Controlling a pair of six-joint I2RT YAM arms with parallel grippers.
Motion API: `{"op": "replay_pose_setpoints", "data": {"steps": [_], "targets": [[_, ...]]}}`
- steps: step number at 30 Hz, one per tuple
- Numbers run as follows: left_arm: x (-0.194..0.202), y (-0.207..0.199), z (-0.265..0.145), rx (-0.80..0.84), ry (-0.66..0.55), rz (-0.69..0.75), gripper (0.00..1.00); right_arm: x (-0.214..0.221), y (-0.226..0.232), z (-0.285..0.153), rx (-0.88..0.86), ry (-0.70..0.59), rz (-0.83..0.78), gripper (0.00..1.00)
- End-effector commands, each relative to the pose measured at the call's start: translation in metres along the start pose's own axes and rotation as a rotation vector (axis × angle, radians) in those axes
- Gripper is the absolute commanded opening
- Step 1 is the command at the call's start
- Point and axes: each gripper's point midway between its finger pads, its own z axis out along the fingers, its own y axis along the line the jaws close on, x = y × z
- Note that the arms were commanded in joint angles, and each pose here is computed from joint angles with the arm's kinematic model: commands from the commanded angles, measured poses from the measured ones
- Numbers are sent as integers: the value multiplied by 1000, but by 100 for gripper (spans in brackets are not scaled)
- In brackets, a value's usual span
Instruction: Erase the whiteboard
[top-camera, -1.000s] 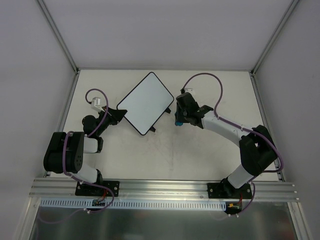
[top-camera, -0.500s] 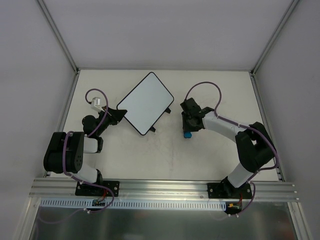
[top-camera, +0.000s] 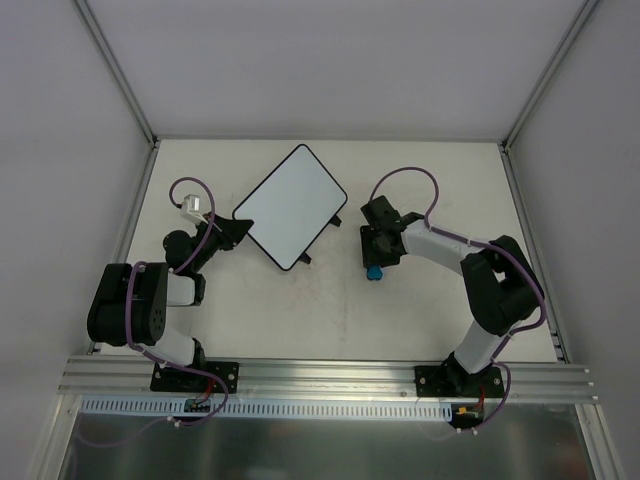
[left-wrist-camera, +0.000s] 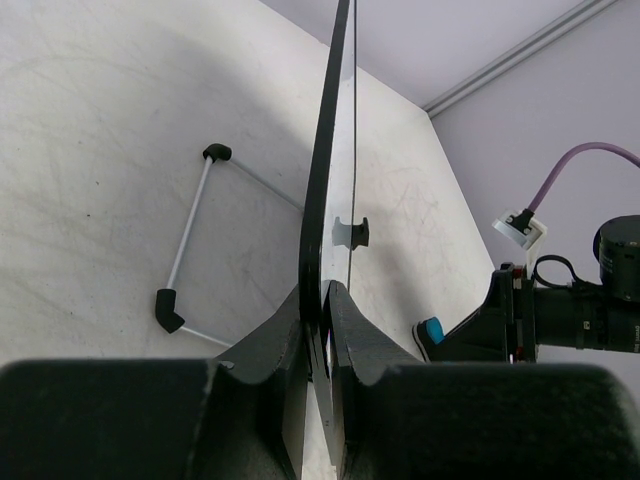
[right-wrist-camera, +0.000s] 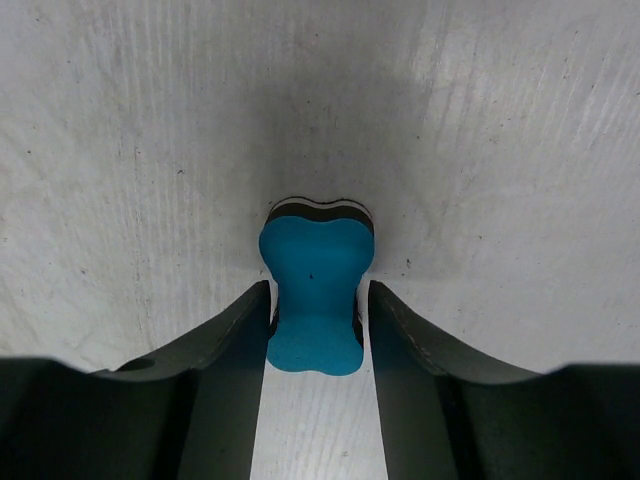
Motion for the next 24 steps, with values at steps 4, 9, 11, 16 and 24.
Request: {"op": "replay_pose_setpoints", "data": {"steps": [4,9,11,16,24], "targets": [[-30,-17,0,91,-127,145,10,-5,1,-3,-10,-14,-7,53],[-30,-16,0,91,-127,142,13,-6,-1,-4,0,-29,-2,57],[-30,-16,0,92,-127,143,16,-7,-2,-6,-3,-46,5,63],[-31,-18,0,99,-127,147,31,-6,-3,-8,-14,-71,11,66],[-31,-19,0,103,-126,150,62,-4,-2,-8,-27,-84,10,67]]}}
